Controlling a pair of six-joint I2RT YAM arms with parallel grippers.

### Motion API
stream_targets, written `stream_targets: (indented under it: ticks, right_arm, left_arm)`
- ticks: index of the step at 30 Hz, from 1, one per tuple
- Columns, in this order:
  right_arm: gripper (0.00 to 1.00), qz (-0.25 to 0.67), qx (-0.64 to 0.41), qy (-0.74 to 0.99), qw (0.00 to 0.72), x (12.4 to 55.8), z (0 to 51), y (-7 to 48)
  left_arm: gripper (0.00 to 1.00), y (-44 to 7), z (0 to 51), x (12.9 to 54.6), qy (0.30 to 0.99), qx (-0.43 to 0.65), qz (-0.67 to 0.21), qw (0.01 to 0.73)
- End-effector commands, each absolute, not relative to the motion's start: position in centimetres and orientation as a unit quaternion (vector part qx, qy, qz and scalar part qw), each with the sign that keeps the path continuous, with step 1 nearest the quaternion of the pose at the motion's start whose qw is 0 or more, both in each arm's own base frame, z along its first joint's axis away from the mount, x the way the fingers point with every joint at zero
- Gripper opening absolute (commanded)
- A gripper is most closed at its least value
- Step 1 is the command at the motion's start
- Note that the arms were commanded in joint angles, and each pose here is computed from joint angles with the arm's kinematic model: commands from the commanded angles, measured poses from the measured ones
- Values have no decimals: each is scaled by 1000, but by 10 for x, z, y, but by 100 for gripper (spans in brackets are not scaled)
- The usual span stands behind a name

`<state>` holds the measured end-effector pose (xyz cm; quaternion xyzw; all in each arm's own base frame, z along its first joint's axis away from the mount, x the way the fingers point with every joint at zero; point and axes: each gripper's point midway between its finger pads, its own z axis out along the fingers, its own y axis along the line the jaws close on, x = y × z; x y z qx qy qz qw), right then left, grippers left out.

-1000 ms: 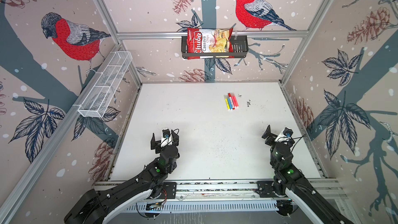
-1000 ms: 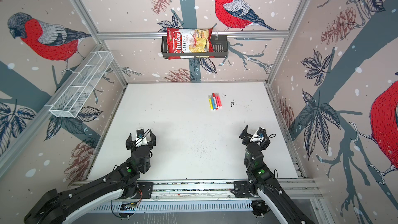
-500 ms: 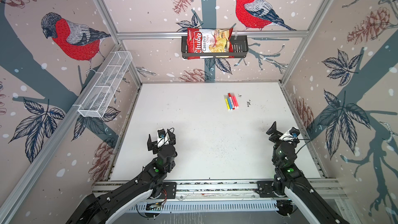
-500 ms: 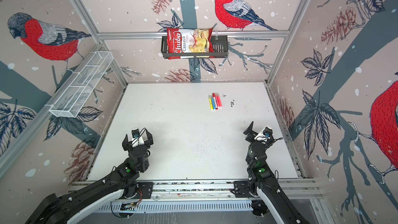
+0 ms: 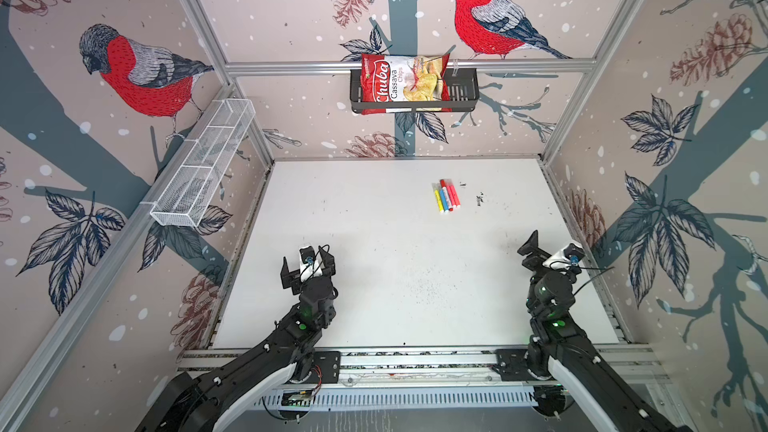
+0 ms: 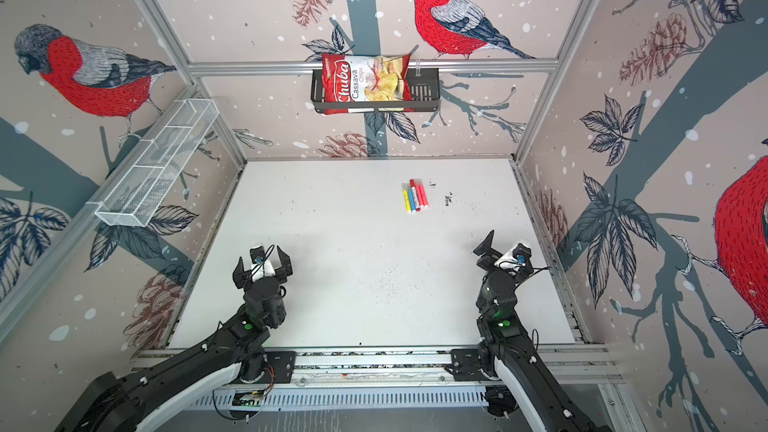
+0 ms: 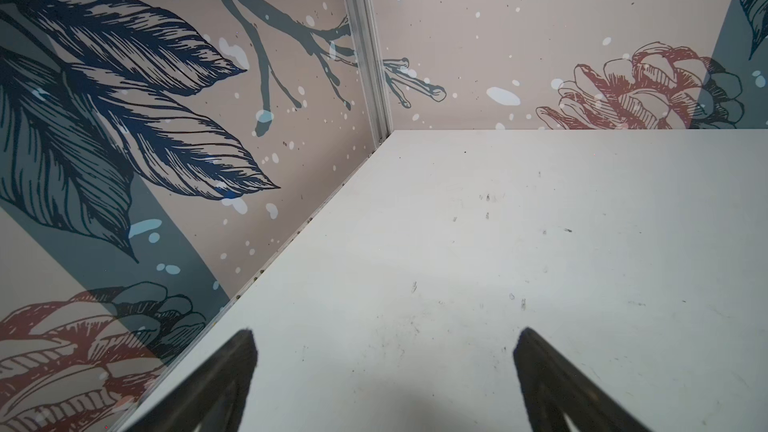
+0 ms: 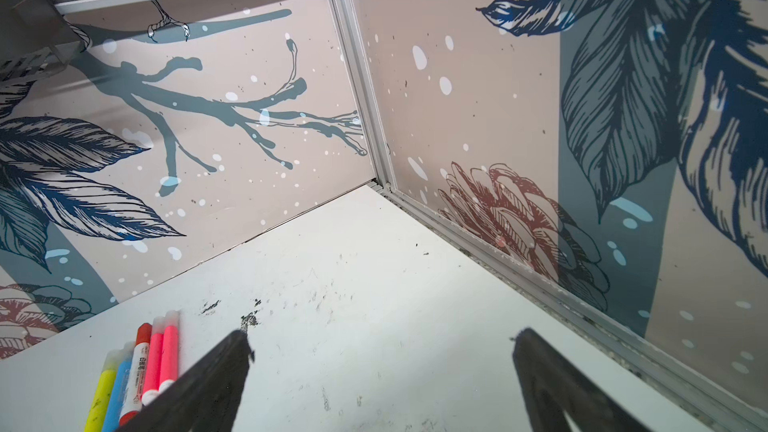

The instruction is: Insert the pens into the pen caps

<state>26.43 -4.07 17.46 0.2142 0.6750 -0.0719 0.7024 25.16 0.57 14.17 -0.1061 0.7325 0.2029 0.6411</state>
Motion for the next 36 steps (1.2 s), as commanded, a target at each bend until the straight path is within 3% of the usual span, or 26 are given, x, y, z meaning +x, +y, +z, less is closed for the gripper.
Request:
stream_targets:
  ticks: [1, 36]
  right_arm:
    - [100, -70, 207, 687, 693, 263, 154, -39]
    - [99, -122, 213, 705, 665, 306, 152, -54]
  left_arm:
    - [97, 5, 151, 254, 721, -119, 188, 656]
    - [96, 34, 155, 276, 701, -182, 214, 655]
